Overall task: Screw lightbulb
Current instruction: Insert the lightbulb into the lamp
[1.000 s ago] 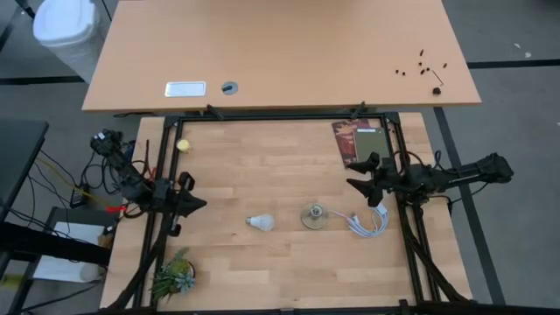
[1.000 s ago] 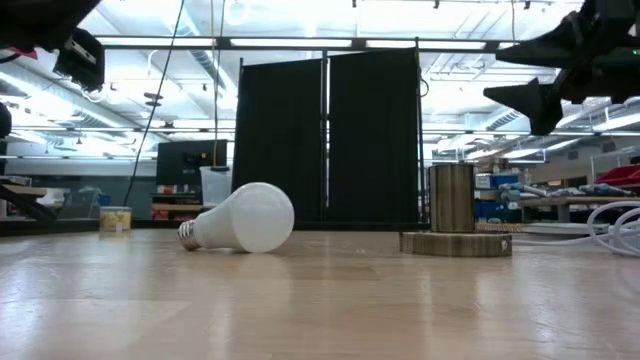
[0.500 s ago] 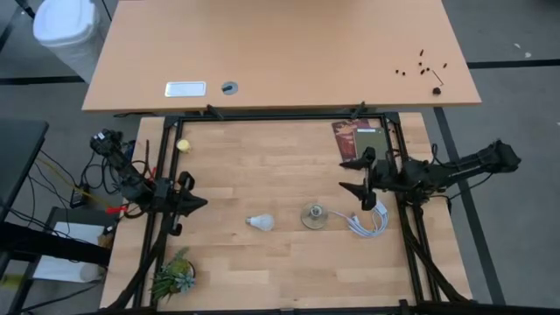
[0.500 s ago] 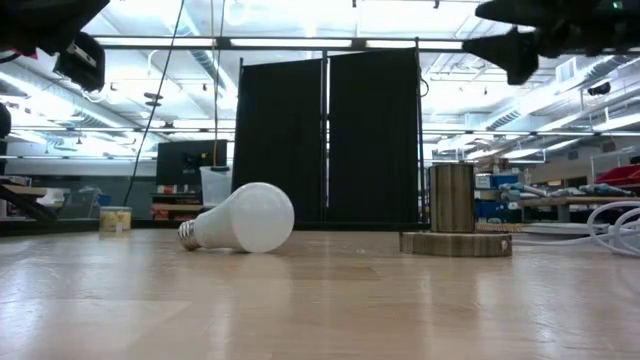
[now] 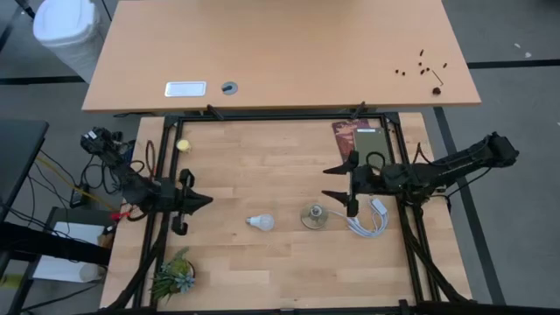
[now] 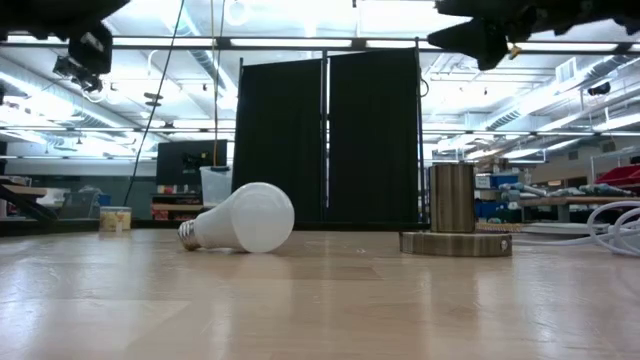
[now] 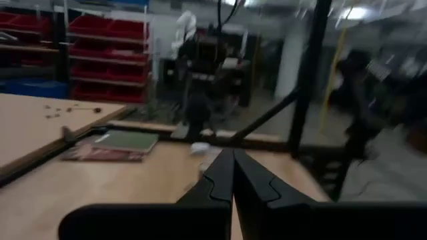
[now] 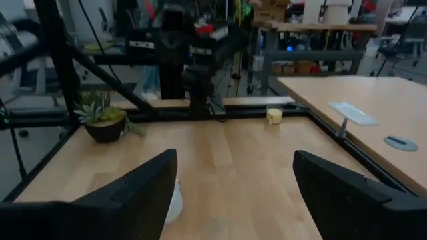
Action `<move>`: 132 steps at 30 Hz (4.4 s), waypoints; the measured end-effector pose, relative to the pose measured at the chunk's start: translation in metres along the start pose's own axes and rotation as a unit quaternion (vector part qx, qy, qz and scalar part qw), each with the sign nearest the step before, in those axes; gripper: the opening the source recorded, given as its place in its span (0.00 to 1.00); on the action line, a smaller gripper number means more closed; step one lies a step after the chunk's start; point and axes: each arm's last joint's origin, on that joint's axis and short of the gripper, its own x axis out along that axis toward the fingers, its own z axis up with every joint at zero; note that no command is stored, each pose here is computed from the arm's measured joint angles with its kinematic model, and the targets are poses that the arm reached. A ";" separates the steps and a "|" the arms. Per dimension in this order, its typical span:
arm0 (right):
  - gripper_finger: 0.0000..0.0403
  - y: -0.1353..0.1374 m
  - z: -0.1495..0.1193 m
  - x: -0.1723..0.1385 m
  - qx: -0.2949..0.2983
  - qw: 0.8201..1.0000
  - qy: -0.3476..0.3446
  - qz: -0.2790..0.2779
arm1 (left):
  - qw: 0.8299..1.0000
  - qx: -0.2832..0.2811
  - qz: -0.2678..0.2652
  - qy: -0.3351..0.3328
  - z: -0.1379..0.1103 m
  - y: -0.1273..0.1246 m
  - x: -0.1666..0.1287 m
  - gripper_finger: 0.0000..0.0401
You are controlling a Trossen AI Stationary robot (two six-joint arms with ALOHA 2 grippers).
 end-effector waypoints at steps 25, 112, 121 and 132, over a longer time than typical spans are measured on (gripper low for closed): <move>0.77 -0.003 -0.004 0.011 0.015 0.996 0.087 -0.012 | 0.952 0.111 0.149 0.243 -0.020 -0.036 0.111 0.43; 0.77 -0.003 -0.010 0.009 0.048 0.988 0.144 -0.024 | 0.943 0.195 0.087 0.254 -0.110 -0.046 0.221 0.53; 0.77 0.000 -0.009 0.005 0.059 0.980 0.190 -0.001 | 0.945 0.216 0.127 0.210 -0.085 -0.046 0.244 0.53; 0.77 -0.002 -0.010 0.005 0.085 0.978 0.190 -0.029 | 0.975 0.158 0.108 0.115 -0.053 -0.013 0.274 0.53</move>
